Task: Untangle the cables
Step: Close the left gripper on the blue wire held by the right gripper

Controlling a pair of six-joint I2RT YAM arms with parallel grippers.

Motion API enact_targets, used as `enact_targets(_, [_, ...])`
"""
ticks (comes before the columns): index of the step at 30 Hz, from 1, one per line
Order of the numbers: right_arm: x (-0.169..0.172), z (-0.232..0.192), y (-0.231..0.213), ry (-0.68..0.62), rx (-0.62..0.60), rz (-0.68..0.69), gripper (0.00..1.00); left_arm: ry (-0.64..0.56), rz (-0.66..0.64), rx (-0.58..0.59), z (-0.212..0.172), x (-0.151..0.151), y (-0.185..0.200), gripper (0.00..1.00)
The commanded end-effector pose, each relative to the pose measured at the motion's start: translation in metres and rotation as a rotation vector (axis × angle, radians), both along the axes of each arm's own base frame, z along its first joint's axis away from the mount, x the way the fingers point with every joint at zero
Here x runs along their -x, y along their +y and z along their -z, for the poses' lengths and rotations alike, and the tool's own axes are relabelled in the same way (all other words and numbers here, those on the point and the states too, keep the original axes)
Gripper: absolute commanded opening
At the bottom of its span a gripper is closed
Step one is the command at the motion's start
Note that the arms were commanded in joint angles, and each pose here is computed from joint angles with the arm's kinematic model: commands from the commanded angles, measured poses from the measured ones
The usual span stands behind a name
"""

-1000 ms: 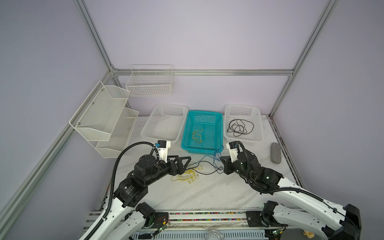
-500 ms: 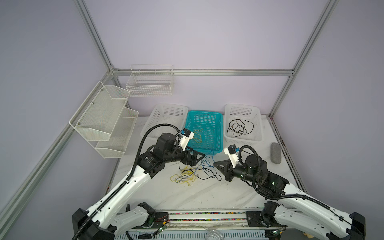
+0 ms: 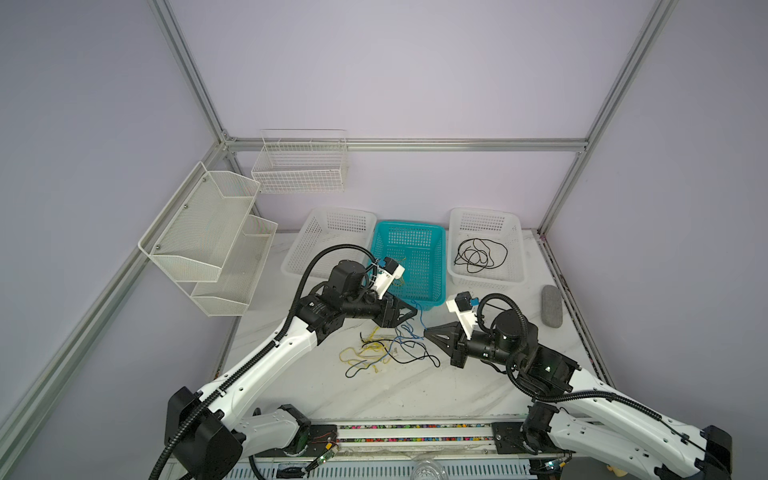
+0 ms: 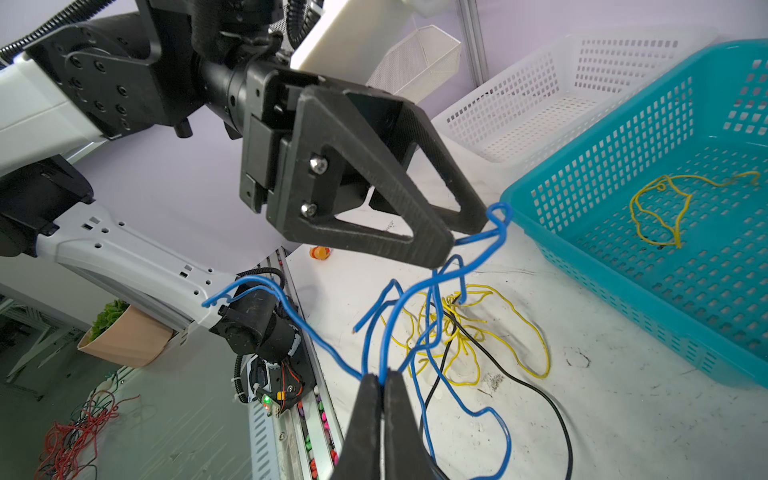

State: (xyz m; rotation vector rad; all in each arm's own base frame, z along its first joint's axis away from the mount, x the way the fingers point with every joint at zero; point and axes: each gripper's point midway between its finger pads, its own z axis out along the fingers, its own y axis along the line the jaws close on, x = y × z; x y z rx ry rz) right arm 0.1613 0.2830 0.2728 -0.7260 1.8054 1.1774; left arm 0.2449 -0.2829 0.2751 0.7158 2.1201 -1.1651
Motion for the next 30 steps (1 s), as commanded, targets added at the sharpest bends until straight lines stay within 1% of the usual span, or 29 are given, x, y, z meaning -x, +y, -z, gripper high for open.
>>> enact_targets(1, [0.005,-0.011,0.000,-0.051,-0.033,-0.019,0.00,-0.035,0.059,0.069,-0.018,0.006,-0.010,0.48])
enact_targets(4, [0.002,-0.009,-0.001,-0.050,-0.023,-0.002,0.00,-0.015,0.081,0.067,-0.011,0.009,-0.014,0.40])
enact_targets(13, [-0.003,-0.010,-0.005,-0.062,-0.019,0.042,0.00,-0.009,0.102,0.058,-0.003,0.013,-0.016,0.24])
enact_targets(16, [-0.004,-0.008,-0.004,-0.056,-0.011,0.043,0.00,-0.012,0.099,0.054,-0.002,0.013,-0.015,0.14])
enact_targets(19, [-0.009,-0.002,-0.005,-0.042,0.004,0.069,0.00,-0.025,0.082,0.051,-0.004,0.010,-0.014,0.00])
enact_targets(21, [-0.016,0.008,-0.006,-0.025,0.034,0.111,0.00,-0.043,0.056,0.046,-0.008,0.006,-0.012,0.00])
enact_targets(25, [-0.024,0.020,-0.005,0.011,0.061,0.145,0.00,-0.089,-0.022,0.045,-0.021,-0.004,-0.005,0.00])
enact_targets(26, [-0.024,0.022,-0.004,0.020,0.057,0.145,0.04,-0.103,-0.047,0.053,-0.026,-0.007,-0.003,0.00])
enact_targets(28, [-0.026,0.024,-0.005,0.032,0.047,0.159,0.19,-0.131,-0.093,0.078,-0.037,-0.010,0.002,0.00])
enact_targets(30, [-0.025,0.025,-0.006,0.032,0.033,0.165,0.30,-0.162,-0.140,0.115,-0.049,-0.013,0.007,0.00])
